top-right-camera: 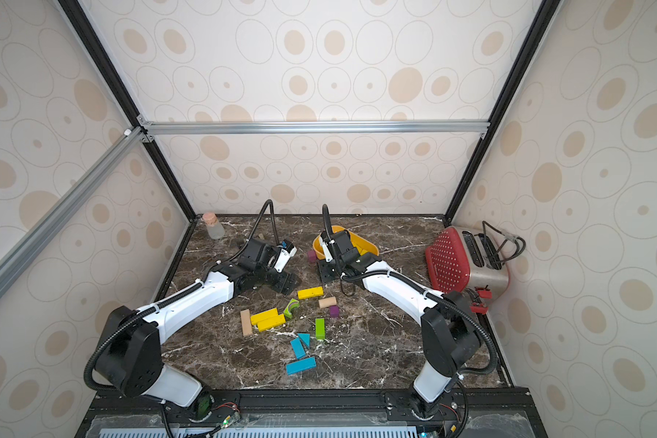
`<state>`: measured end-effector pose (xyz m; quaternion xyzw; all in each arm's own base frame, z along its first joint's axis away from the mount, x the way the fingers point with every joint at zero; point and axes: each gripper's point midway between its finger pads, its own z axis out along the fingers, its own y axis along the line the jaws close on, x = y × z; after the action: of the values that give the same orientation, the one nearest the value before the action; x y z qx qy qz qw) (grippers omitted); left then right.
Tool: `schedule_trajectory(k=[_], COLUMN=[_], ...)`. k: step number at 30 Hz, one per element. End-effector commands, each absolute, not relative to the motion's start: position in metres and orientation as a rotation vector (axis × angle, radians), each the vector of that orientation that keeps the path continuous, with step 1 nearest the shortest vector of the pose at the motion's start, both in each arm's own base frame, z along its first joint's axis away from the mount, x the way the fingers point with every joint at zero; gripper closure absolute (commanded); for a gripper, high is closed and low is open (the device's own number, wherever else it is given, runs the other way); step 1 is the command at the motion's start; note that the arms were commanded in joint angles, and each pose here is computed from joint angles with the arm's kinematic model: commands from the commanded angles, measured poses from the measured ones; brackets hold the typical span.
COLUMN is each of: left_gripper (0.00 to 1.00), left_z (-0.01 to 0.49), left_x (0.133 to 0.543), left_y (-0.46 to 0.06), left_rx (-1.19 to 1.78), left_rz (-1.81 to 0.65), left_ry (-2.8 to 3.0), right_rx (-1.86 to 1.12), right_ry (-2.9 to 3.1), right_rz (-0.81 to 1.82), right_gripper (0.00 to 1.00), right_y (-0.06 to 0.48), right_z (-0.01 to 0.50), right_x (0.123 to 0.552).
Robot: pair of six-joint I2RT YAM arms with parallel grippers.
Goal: Pick out the yellow building blocks
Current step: Place the building block in the storage box, then pick up the building block from the center of the board.
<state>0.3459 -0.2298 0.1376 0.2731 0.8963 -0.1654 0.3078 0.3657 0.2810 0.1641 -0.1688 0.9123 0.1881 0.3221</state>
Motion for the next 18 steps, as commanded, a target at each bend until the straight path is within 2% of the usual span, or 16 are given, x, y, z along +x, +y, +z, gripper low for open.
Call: schedule_trajectory(k=[1, 12, 18], left_gripper=[0.20, 0.23, 0.25], left_z=[0.151, 0.133, 0.126], left_x=[0.355, 0.368, 0.376], left_y=[-0.239, -0.250, -0.252], left_rx=[0.731, 0.754, 0.725], left_rz=[-0.467, -0.464, -0.457], left_ry=[2.347, 2.404, 2.405], right_rx=[-0.419, -0.399, -0.433], right_ry=[2.344, 2.407, 2.414], right_rz=[0.507, 0.480, 0.437], right_gripper=[0.53, 0.53, 0.56], right_y=[0.281, 0.266, 0.261], right_z=[0.183, 0.152, 0.158], right_x=[0.364, 0.347, 0.345])
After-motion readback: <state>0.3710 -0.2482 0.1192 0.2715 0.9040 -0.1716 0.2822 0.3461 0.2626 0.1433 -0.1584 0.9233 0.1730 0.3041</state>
